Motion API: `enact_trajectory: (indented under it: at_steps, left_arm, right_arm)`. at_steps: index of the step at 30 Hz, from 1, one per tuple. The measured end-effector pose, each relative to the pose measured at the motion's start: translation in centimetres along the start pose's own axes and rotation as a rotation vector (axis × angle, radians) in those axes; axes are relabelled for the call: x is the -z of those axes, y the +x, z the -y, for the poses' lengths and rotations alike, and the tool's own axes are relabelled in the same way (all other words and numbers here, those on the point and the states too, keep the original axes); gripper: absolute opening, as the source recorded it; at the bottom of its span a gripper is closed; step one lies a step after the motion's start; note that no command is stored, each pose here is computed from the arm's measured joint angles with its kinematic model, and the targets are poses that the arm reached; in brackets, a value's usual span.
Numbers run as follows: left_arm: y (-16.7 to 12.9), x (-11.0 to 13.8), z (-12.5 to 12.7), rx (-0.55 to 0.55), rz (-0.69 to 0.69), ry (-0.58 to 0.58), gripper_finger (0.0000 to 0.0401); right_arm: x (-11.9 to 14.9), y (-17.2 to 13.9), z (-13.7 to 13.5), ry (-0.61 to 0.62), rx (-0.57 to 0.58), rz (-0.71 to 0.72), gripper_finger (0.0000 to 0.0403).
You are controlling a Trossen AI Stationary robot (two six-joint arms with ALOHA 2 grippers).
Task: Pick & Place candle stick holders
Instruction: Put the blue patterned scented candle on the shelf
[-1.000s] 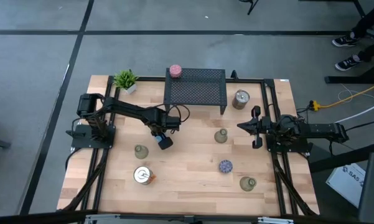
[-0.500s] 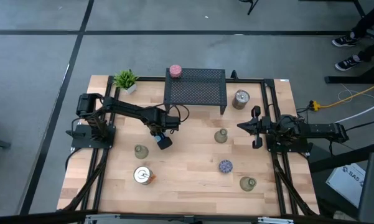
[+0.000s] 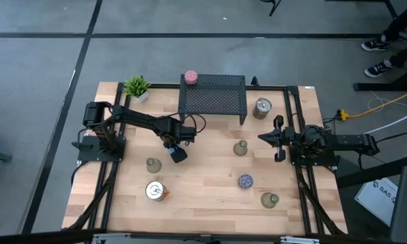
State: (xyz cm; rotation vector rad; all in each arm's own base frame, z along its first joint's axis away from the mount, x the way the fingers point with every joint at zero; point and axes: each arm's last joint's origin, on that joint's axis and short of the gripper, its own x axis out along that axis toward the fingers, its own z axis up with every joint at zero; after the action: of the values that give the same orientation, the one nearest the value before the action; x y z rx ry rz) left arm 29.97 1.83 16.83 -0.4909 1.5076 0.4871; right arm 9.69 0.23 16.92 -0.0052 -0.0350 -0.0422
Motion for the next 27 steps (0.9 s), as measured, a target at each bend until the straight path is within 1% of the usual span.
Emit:
enact_trajectory:
  at_steps: [6, 18, 27]
  left_arm:
    - [0.0, 0.0, 0.0, 0.0, 0.0, 0.0, 0.03]
    - [-0.1, 0.1, 0.0, 0.006, -0.012, 0.001, 0.0297]
    - [-2.3, -0.2, 0.2, -0.009, -0.052, 0.0, 0.0297]
  right_arm:
    - [0.0, 0.0, 0.0, 0.0, 0.0, 0.0, 0.0]
    - [0.0, 0.0, 0.0, 0.0, 0.0, 0.0, 0.0]
    - [0.0, 0.0, 0.0, 0.0, 0.0, 0.001, 0.0]
